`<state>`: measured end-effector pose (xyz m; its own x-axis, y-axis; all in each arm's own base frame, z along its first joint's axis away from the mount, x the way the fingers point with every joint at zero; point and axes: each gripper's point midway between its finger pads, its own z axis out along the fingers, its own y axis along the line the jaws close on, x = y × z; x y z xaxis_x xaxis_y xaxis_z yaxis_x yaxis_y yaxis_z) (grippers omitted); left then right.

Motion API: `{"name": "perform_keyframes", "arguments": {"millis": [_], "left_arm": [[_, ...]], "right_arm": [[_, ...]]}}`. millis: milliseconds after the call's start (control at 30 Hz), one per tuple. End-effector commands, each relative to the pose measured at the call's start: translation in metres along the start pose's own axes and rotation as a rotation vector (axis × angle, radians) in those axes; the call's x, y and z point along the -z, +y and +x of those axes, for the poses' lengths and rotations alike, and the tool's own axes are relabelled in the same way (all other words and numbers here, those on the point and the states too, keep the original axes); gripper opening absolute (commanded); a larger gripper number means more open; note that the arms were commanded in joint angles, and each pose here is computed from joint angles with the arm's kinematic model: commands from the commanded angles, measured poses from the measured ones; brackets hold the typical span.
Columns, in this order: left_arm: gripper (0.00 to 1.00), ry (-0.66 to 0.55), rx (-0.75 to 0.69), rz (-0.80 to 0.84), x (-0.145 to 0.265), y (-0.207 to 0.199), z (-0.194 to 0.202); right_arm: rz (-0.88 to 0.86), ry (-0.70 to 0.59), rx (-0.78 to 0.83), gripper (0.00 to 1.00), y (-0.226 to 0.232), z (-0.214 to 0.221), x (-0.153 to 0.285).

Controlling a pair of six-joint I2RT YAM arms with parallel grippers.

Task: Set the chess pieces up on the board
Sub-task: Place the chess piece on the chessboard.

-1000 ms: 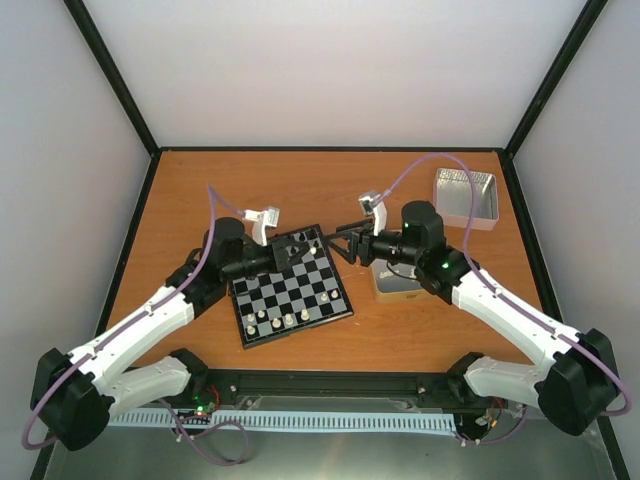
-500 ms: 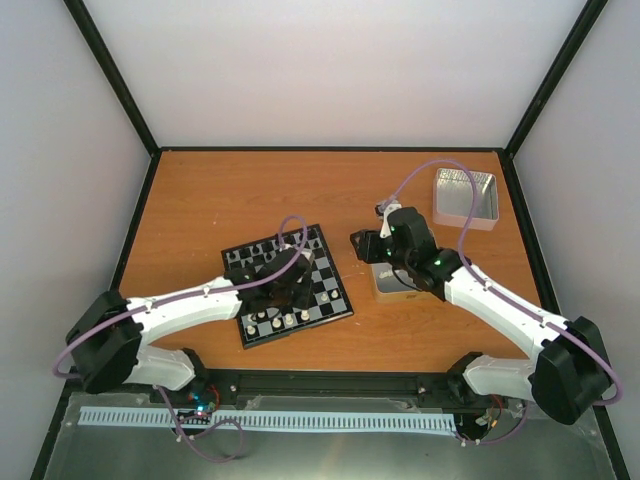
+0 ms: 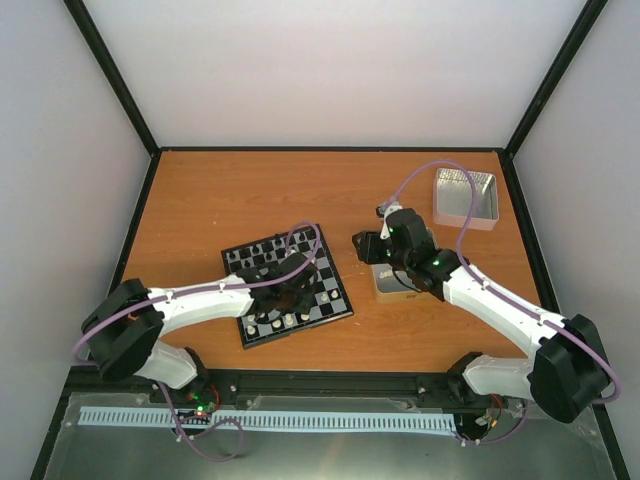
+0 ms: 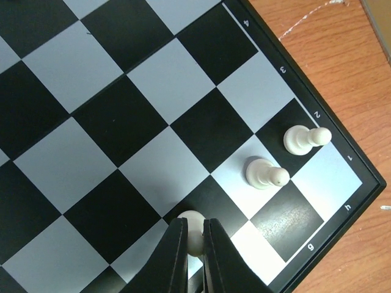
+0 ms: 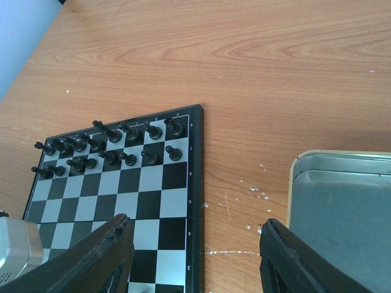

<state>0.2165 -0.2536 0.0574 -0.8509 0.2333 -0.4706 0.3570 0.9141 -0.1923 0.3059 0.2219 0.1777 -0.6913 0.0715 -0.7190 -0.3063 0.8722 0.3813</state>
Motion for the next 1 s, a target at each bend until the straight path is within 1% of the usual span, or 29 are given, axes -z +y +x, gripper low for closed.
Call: {"name": "perform_keyframes", "arguments": {"millis": [0,167,400,533,700,833,967], "left_arm": [[0.05,-0.021,-0.030,0.035,0.003,-0.015,-0.013],[0.07,-0.011,-0.035,0.062,0.002,-0.020,-0.012],[0.09,0.012,-0.029,0.022,-0.003,-0.016,-0.011],[0.17,0.005,-0.025,0.010,0.001,-0.015,-0.014],[0.22,-0.014,-0.025,0.007,0.010,-0.018,-0.025],[0.24,-0.052,-0.018,0.010,0.023,-0.019,-0.036],[0.26,-0.155,0.024,-0.028,0.052,-0.010,-0.061]], "right_arm": [[0.019,0.006,-0.005,0.57,-0.004,0.004,-0.003],[0.016,0.009,-0.008,0.57,-0.004,0.005,-0.004],[0.017,0.004,-0.007,0.57,-0.003,0.002,-0.002],[0.016,0.003,-0.005,0.57,-0.002,0.001,-0.002],[0.022,-0.005,-0.005,0.57,-0.002,-0.003,-0.001],[0.083,-0.015,-0.016,0.57,-0.012,-0.006,0.001],[0.216,0.040,-0.062,0.57,-0.044,0.005,0.001]]}}
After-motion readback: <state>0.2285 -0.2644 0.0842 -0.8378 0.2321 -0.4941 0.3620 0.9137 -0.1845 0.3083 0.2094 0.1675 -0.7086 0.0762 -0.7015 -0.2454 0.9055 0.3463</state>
